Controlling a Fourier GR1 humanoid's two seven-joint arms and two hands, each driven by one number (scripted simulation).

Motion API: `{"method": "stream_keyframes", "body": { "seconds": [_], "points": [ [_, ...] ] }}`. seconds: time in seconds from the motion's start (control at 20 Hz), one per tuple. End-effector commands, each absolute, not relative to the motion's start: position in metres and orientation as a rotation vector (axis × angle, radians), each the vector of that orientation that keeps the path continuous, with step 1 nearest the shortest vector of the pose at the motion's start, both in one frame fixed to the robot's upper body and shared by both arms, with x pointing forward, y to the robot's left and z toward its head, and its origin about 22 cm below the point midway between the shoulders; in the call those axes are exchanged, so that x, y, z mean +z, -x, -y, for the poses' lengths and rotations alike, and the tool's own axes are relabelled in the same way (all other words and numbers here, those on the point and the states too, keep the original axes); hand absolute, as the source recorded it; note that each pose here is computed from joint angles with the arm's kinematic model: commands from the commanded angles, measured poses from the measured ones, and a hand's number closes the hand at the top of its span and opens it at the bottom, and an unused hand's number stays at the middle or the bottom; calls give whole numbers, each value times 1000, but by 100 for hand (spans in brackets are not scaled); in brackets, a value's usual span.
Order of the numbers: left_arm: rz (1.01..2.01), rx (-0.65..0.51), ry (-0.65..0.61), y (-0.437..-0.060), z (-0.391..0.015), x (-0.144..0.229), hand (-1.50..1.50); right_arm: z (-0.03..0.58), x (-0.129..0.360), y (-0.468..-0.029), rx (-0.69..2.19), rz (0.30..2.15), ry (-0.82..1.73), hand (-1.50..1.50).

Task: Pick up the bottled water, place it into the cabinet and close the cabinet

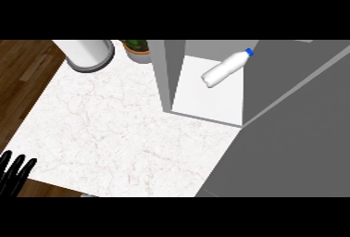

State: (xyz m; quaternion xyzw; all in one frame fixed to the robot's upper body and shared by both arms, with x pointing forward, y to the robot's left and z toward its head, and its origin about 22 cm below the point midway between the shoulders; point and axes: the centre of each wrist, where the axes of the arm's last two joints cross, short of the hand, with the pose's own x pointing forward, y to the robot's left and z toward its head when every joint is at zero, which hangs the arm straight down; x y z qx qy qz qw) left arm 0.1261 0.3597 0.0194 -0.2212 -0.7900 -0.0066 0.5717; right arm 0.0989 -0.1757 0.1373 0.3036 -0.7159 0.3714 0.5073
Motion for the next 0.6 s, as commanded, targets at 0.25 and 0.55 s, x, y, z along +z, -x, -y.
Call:
{"method": "stream_keyframes", "body": {
  "seconds": [0.25,0.55],
  "points": [
    [1879,-31,553,-133,-364,29,-150,148,119,-133,642,1587,-862,150],
    [1875,21,528,-129,-377,29,-150,152,112,-184,543,1593,-758,150]
  ]
}}
